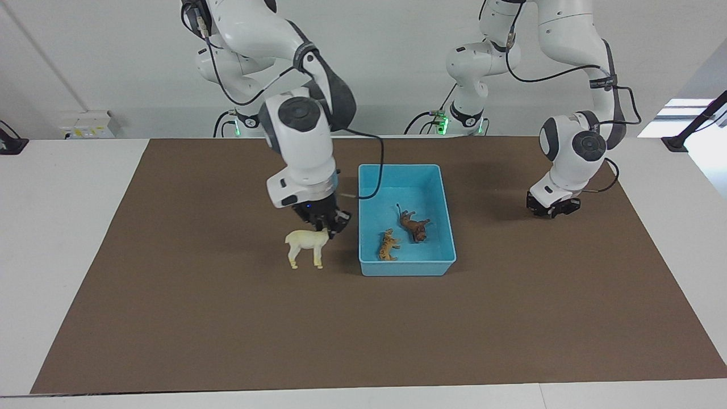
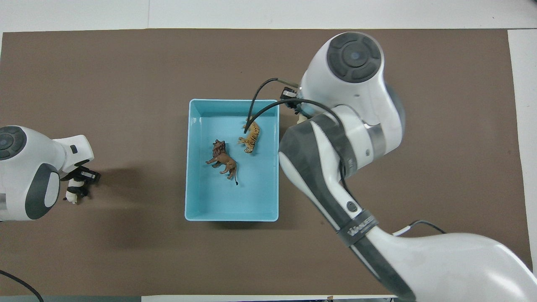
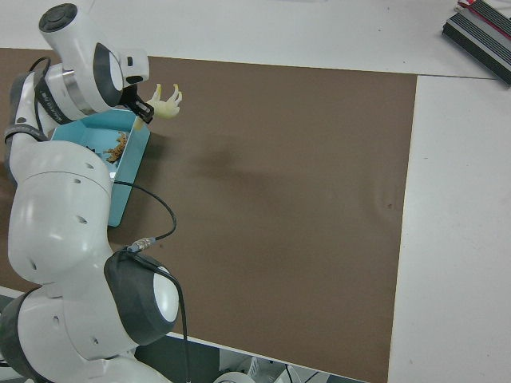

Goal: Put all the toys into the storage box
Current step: 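Release the horse with the right gripper while the left gripper lifts the panda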

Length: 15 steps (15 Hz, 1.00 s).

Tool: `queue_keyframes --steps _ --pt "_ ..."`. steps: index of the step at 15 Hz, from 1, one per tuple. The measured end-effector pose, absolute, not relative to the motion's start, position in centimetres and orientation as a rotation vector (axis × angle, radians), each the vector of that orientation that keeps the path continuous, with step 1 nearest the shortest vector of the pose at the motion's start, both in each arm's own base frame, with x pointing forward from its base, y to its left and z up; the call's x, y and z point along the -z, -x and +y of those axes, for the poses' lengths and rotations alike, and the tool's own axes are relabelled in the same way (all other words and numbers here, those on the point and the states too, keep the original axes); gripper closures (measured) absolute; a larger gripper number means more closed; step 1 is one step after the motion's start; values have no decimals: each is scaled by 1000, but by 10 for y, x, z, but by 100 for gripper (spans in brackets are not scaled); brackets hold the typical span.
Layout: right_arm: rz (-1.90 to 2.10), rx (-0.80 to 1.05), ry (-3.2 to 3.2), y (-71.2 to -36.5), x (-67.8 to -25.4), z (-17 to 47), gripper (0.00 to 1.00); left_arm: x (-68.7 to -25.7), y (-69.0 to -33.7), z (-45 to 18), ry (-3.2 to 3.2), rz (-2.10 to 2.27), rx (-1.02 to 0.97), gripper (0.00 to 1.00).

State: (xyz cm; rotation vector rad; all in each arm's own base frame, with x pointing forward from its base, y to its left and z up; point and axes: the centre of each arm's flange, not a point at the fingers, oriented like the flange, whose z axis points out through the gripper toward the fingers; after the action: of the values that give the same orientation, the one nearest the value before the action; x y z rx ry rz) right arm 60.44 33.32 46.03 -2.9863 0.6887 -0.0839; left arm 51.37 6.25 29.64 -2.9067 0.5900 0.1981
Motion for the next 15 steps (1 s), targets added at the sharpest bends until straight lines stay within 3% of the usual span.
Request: queue_keyframes --steps 4,8,10,15 --pt "696 170 2887 -552 -470 436 71 -317 -526 65 2904 527 -230 50" --pt "700 194 2880 -539 -468 457 71 -346 -549 51 2895 437 -247 50" --pt "691 203 2920 -537 -466 455 57 -354 -557 43 2893 394 -251 50" --pt "694 196 3002 -539 -470 444 5 -367 -571 38 2957 199 -261 50"
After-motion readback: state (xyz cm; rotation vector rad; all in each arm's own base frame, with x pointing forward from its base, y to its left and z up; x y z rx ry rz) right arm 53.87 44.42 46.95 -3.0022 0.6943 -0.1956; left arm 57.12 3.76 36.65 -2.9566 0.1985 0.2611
